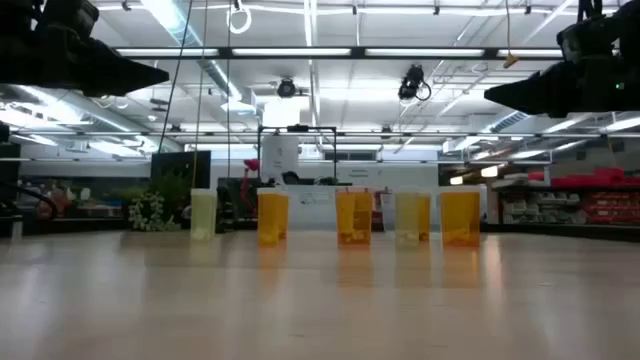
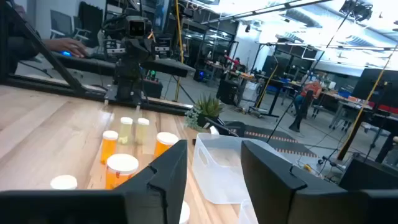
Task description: Pick and place medicine bottles into bin by pill shape (circle, oval)
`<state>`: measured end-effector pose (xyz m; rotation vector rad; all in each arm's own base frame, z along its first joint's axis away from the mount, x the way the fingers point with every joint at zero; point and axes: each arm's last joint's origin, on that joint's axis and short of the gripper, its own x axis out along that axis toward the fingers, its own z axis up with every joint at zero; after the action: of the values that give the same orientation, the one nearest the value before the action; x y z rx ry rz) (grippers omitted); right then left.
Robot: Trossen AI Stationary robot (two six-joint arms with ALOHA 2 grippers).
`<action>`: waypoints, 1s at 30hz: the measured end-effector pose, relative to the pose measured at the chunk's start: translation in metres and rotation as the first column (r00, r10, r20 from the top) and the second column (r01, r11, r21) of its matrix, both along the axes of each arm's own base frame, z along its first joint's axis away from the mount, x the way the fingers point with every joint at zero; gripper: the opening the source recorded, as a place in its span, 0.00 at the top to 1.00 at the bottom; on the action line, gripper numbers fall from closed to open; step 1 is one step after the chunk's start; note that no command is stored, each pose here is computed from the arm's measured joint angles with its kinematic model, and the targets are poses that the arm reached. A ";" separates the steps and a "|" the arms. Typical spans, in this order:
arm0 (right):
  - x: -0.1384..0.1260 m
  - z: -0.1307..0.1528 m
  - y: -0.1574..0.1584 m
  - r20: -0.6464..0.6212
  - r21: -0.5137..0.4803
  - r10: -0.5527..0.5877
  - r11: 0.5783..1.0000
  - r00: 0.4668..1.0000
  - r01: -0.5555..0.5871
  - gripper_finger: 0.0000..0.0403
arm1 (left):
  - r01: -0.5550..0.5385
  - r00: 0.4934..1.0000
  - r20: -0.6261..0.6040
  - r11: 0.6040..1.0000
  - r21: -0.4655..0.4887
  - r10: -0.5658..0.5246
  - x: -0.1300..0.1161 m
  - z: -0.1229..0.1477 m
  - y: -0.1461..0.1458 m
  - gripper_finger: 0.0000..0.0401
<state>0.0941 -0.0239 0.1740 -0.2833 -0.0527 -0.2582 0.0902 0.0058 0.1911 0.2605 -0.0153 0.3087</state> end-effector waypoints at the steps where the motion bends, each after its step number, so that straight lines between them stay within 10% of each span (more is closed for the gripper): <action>1: 0.000 0.000 0.000 0.000 0.000 0.000 1.000 1.000 0.000 0.61 | 0.000 1.000 0.000 1.000 0.000 0.000 0.000 0.000 0.000 0.92; 30: 0.000 0.000 0.000 0.000 0.000 0.000 1.000 1.000 0.000 0.61 | 0.000 1.000 0.000 1.000 0.000 0.000 0.000 0.000 0.000 0.92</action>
<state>0.0941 -0.0239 0.1740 -0.2831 -0.0529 -0.2583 0.0902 0.0058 0.1912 0.2605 -0.0155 0.3083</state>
